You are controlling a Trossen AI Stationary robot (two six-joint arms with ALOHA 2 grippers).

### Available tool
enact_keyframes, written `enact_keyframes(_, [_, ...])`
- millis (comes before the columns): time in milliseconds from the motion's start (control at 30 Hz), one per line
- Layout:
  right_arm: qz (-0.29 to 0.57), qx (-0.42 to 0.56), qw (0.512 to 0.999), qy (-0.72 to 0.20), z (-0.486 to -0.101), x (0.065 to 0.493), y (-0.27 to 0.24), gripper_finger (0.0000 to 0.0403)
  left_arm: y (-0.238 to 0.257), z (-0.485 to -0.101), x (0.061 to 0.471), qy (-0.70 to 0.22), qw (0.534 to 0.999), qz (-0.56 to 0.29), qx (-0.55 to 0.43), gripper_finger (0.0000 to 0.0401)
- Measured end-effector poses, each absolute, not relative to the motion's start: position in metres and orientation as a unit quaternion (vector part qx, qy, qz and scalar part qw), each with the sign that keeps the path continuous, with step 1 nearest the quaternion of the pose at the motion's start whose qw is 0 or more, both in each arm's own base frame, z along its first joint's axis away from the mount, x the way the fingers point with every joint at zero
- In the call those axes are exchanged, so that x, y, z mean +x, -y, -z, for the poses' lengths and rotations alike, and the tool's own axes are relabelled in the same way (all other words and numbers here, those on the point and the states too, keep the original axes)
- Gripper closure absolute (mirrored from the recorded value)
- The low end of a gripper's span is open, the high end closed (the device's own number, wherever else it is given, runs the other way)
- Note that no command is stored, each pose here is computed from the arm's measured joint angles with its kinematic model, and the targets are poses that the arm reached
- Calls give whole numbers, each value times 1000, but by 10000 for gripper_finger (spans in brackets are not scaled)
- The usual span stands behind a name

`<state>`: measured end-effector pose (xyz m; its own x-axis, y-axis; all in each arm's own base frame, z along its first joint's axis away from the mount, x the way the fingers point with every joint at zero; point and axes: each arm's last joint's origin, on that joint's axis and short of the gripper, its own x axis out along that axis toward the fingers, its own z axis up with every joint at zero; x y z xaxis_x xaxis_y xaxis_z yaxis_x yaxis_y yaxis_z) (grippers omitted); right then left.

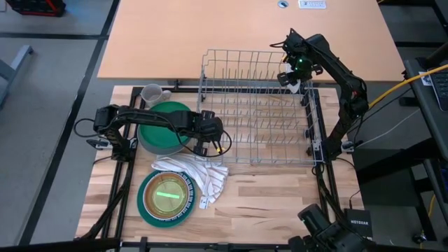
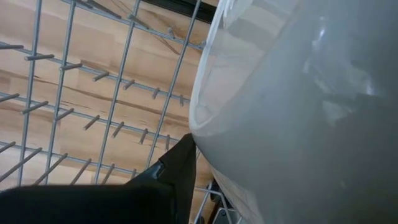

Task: Sort dishes
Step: Put the white plate into the dish rack, then put the green plate into the dish rack

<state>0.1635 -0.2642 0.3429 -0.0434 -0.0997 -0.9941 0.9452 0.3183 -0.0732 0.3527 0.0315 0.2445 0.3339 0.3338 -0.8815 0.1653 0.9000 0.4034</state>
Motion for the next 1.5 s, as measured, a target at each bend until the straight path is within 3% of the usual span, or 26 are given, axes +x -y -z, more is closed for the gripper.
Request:
enact_keyframes(533, [465,356,573,-573,-341,163,267,147,-31,-245,353,-572,790,-58,212,397])
enact_keyframes(1200, [437,335,592,-588,-343,162,265,145,-25,-272,341,-535,816,-67,209,397])
enact_keyframes(1500, [498,271,615,-548,-386,150,252,145,-25,-273,341,-534,818,-70,204,397])
